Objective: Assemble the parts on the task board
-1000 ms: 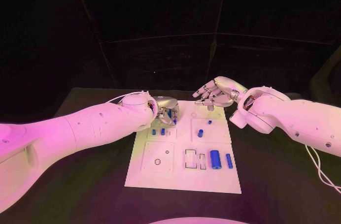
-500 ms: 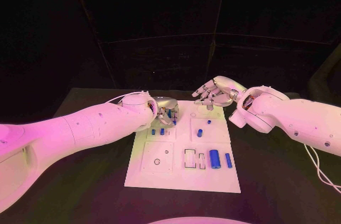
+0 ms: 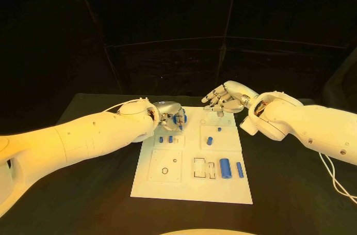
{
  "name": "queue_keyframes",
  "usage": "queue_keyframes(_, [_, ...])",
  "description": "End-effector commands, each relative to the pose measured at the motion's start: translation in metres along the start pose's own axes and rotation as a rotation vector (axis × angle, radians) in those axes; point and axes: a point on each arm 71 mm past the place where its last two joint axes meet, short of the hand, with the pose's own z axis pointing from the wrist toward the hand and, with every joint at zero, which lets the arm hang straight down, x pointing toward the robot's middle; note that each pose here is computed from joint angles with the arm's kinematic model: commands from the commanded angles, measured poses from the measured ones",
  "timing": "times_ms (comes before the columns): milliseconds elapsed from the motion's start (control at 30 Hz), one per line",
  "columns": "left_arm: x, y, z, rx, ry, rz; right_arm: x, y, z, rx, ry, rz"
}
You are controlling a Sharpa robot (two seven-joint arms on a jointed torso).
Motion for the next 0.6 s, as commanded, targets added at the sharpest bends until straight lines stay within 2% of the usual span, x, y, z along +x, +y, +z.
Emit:
queue_keyframes(33, [-0.0088, 0.0008, -0.0055, 0.016, -0.068, -0.058, -0.001, 0.001, 0.0, -0.01, 0.003, -0.001])
queue_keyframes(133, [-0.0126, 0.0065, -0.0121, 0.008, -0.074, -0.072, -0.001, 0.001, -0.001, -0.009, 0.002, -0.002])
queue_keyframes(400, [-0.0173, 0.0288, -0.0308, -0.045, -0.066, -0.095, -0.003, -0.001, -0.002, -0.005, 0.0, -0.003])
queue_keyframes(600, [-0.0185, 0.0366, -0.0384, -0.062, -0.066, -0.099, -0.003, -0.001, -0.002, -0.004, -0.001, -0.003])
